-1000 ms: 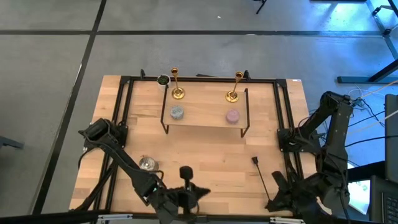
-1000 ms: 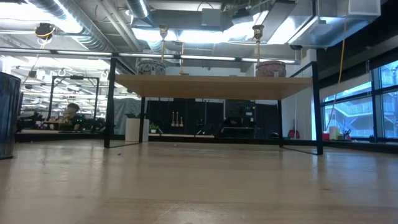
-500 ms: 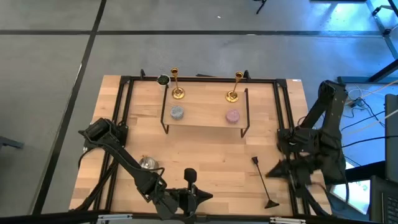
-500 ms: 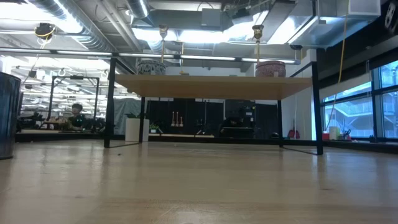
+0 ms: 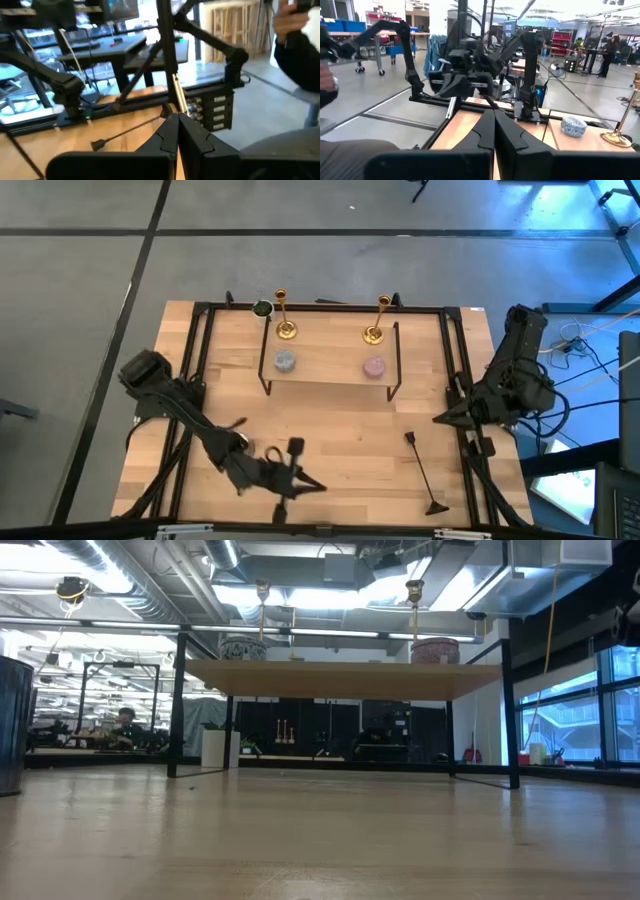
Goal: Pick & Place candle stick holders
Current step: Put the silver scented candle on the shelf
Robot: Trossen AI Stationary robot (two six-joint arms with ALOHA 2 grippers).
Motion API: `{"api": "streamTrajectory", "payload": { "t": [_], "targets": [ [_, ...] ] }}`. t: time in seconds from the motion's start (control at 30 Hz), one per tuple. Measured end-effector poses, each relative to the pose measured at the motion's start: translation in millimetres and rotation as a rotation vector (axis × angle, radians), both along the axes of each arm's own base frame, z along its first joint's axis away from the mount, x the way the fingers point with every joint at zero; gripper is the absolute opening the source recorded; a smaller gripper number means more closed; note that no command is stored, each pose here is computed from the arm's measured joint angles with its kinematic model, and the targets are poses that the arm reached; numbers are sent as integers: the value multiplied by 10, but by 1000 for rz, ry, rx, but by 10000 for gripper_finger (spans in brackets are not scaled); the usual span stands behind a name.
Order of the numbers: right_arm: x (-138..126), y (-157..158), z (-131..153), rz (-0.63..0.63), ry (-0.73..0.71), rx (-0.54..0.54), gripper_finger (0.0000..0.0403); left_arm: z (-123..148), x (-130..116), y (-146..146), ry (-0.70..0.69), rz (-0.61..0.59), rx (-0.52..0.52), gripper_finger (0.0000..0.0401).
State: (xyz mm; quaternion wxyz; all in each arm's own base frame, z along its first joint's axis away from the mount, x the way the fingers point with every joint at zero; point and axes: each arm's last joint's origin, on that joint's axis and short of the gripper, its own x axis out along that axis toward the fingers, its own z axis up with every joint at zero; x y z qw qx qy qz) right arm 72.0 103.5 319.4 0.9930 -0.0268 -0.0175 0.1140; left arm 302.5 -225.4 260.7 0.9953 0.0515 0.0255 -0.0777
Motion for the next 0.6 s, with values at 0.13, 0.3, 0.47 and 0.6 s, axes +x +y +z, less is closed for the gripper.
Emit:
{"api": "streamTrajectory", "payload": {
  "t": [0.13, 0.3, 0.47, 0.6],
  "targets": [
    [6, 12, -3, 0, 1, 0, 0, -108, -300, 270, -78, 30, -73, 2],
    [30, 66, -31, 1, 12, -23, 0, -332, -678, 568, -230, -13, -196, 2],
    [54, 119, -50, 2, 22, -13, 0, -501, -910, 711, -315, -66, -337, 2],
    [66, 144, -65, 2, 23, -43, 0, -528, -911, 703, -274, -72, -408, 2]
  ]
}}
